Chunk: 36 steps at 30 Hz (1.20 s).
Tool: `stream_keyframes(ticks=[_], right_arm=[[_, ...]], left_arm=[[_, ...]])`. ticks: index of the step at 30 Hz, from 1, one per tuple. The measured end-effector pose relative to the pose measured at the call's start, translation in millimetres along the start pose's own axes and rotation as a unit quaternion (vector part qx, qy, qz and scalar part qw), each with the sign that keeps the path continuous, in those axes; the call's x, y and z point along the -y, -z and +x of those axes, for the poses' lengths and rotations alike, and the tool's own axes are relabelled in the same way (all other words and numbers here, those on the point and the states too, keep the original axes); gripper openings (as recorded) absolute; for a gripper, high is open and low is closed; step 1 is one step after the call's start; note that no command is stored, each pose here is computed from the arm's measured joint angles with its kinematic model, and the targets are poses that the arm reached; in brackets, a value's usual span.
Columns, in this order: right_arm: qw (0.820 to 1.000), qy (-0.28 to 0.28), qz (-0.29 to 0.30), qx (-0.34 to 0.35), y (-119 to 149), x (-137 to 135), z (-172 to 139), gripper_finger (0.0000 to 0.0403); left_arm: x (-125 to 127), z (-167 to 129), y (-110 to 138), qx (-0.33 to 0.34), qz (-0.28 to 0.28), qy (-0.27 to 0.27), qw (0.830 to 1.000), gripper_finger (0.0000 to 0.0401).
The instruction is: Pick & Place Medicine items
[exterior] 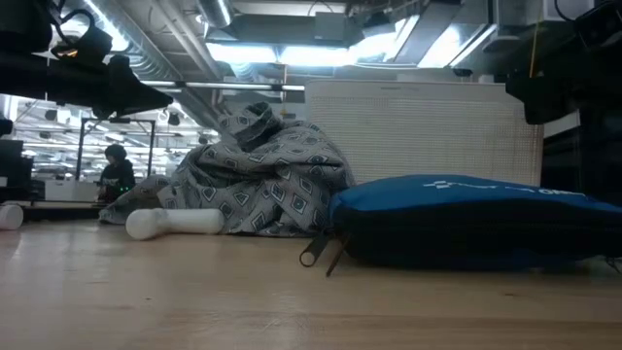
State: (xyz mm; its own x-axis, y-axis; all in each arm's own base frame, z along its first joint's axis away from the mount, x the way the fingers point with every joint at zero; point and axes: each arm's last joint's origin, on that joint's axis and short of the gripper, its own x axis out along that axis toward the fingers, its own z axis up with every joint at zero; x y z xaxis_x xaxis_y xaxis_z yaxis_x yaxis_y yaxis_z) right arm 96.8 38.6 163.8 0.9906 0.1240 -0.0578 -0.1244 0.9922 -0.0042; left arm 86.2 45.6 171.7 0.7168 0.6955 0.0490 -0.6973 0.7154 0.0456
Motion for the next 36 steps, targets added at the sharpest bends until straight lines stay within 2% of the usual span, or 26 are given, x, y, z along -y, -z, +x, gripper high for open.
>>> stream_keyframes(ticks=[17, 24, 36], right_arm=[[1.0, 0.0, 0.0, 0.0, 0.0, 0.0, 0.0, 0.0249], [0.997, 0.009, -0.078, 0.0, 0.0, 0.6, 0.0, 0.0249], [0.997, 0.014, -0.071, 0.021, -4.4, 0.8, -0.1, 0.0249]], left_arm=[[0.0, 0.0, 0.0, 0.0, 0.0, 0.0, 1.0, 0.012], [0.0, 0.0, -0.1, 0.0, 0.0, 0.0, 1.0, 0.012], [0.0, 0.0, 0.0, 0.0, 0.0, 0.0, 1.0, 0.012]])
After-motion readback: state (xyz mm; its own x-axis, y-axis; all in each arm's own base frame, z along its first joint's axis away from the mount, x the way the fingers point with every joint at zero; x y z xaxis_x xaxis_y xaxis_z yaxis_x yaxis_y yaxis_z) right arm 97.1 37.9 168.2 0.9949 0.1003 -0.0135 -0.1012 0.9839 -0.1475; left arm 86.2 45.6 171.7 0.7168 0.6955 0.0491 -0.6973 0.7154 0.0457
